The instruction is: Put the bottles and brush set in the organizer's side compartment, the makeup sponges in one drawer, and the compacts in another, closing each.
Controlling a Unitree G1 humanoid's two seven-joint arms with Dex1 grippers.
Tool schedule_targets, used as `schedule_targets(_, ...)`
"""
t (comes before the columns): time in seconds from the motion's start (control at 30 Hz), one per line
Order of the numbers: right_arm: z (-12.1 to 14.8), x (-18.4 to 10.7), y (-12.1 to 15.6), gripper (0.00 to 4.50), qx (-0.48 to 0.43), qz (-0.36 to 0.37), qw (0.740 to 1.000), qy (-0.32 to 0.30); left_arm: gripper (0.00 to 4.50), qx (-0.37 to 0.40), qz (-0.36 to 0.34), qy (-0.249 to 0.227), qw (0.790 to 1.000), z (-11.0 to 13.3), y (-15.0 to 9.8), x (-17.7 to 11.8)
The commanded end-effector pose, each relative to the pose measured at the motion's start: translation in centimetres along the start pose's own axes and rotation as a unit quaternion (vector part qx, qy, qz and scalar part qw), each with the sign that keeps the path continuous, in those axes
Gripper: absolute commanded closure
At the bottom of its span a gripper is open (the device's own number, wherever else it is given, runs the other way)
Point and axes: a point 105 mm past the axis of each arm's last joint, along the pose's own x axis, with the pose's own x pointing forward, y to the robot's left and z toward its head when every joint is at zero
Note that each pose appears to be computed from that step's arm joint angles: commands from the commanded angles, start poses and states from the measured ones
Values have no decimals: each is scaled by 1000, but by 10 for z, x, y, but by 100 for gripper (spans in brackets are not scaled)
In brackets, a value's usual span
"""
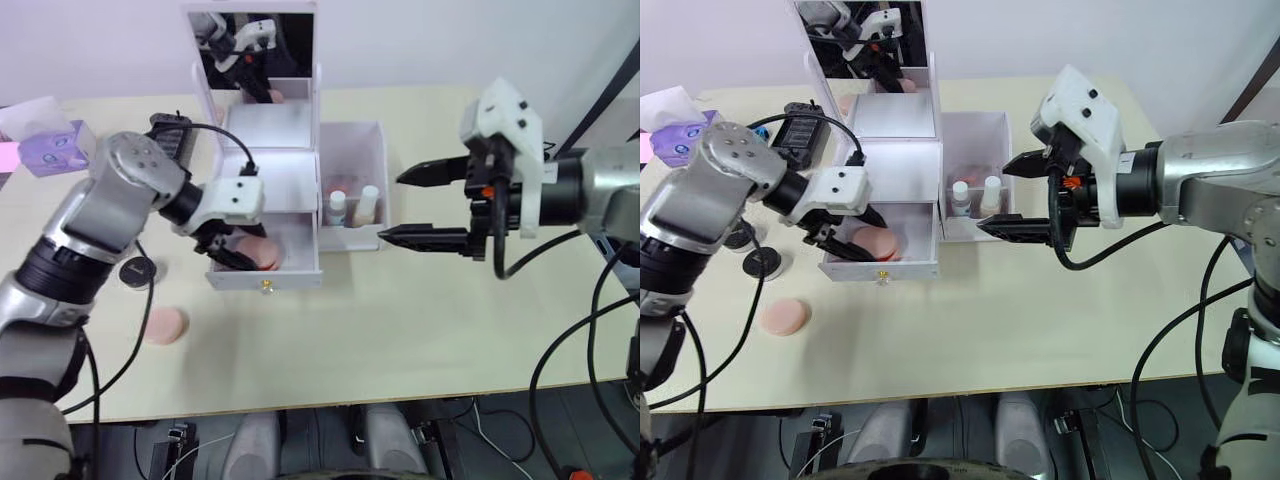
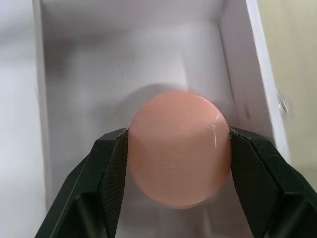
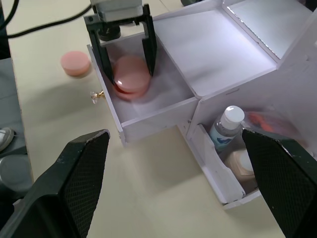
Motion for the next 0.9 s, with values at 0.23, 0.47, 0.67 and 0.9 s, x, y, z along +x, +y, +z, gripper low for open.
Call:
schedule_targets(0.23,10,-4,-5,0,-23,-9,1000,-16,93,-17,29,-15,999,6,1,-15)
schedule_targets(0.47,8,-5,-6,0,-24,-7,1000,-12,4,-32,41,-61,997,23,3,-31)
schedule_targets(0.67,9,-7,-9,0,-29,-11,999,-11,4,-89,57,-134,985,27,-6,-63)
schedule_targets(0.9,13,-9,-16,0,-89,-6,995,-50,4,-157,142,-217,953,-2,-24,-100)
